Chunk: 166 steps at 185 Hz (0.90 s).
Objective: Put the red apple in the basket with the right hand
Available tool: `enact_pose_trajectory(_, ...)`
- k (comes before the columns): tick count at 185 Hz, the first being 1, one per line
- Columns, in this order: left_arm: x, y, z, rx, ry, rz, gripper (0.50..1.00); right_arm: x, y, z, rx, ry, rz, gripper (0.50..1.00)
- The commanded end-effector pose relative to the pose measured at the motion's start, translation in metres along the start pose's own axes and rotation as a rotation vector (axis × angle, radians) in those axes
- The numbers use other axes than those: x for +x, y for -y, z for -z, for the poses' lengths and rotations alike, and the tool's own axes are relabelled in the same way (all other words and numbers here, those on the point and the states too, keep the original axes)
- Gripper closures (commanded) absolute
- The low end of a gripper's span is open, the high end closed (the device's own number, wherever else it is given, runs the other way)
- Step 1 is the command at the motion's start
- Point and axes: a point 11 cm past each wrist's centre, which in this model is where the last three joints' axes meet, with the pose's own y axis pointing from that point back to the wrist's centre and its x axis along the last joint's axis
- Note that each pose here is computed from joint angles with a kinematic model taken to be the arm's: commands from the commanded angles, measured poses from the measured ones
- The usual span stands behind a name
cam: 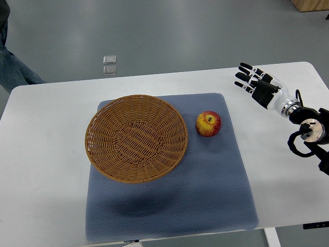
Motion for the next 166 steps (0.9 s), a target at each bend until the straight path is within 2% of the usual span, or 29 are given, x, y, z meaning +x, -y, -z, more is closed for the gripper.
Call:
enact_pose_trajectory(1,0.000,0.000,0.000,0.000,-0.003,0.000,0.500,-0.001,0.000,-0.002,-0.003,0.002,0.007,0.576)
enact_pose_trajectory(166,0.001,0.000,0.000,0.001,-0.004,-0.003,0.500,0.003,-0.011,0.011,0.008,0.002,0.103,0.576)
